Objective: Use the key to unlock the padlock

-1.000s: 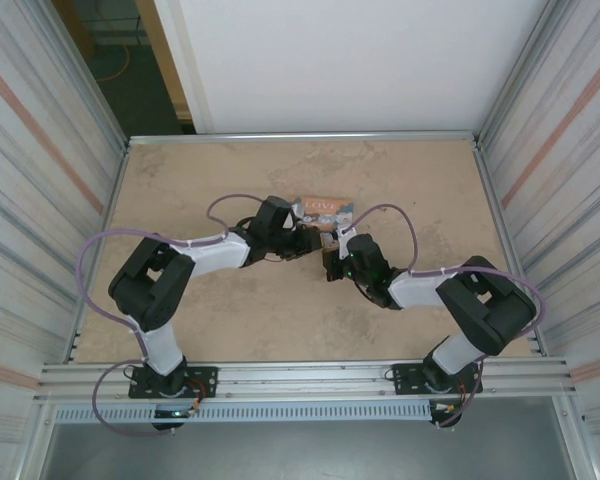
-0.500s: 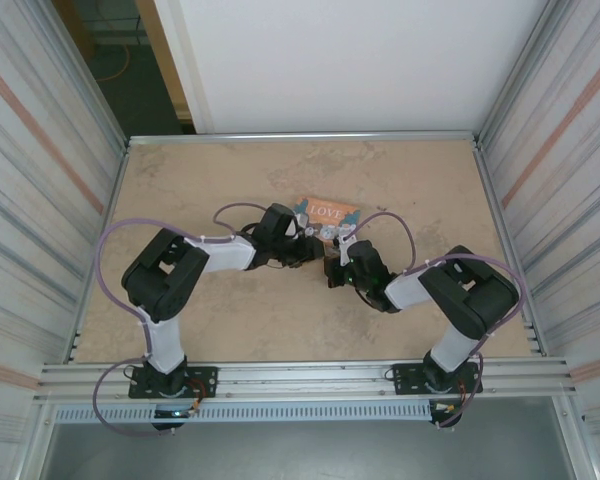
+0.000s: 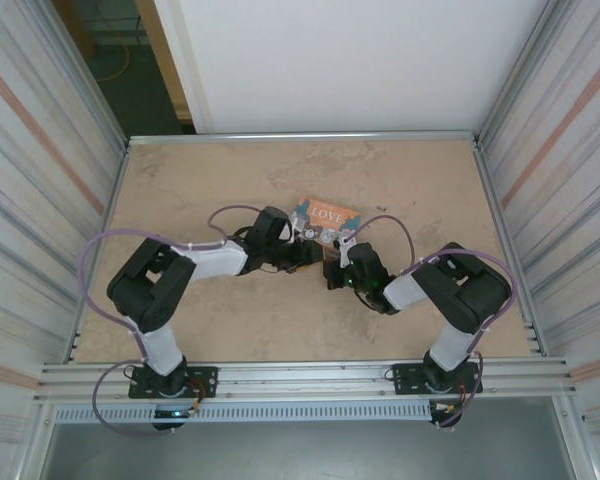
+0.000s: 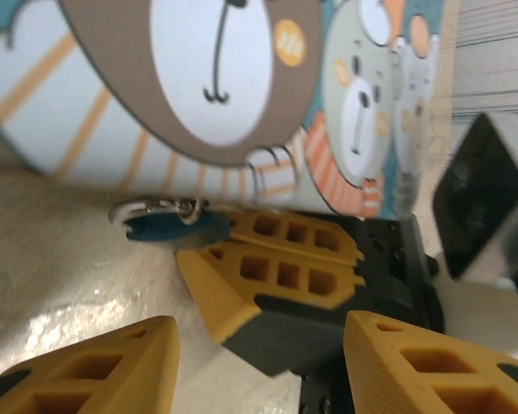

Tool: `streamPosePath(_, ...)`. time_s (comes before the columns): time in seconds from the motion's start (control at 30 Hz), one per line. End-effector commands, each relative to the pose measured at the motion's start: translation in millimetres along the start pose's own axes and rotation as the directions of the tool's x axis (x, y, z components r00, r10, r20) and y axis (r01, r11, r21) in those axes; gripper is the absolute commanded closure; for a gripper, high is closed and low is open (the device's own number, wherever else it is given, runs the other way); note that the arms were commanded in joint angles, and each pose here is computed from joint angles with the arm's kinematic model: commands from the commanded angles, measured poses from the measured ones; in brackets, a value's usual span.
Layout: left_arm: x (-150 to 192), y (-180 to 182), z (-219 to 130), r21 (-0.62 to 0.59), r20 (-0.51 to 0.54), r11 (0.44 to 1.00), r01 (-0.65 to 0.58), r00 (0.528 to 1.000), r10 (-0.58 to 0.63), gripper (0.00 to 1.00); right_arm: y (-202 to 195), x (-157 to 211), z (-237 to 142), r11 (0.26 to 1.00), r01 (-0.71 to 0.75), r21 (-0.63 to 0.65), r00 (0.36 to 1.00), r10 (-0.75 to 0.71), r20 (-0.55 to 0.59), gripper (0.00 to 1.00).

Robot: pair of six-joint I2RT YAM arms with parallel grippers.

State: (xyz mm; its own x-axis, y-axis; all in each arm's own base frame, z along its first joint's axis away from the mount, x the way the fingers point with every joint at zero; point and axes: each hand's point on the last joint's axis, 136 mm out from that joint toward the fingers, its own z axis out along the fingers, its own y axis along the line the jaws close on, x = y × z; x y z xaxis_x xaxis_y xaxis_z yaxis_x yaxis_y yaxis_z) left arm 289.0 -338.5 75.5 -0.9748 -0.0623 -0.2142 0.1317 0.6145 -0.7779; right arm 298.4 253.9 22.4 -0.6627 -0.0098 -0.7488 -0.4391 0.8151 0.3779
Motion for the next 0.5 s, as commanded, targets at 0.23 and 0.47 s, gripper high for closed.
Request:
streamPosePath(0.23,-5,1,-46,0.024,0.148,1.000,-0.009,0.989,0.005,0.45,10,4,-1,0.997,-0.074,-0.022,0.990,0.071,-0.126,1.00)
streamPosePath(0.47,-3,4,-62,0.103,0.260,0.994,0.024,0.964,-0.051,0.45,23,0,-10,0.985,-0.154,-0.078,0.969,0.135,-0.207,1.00)
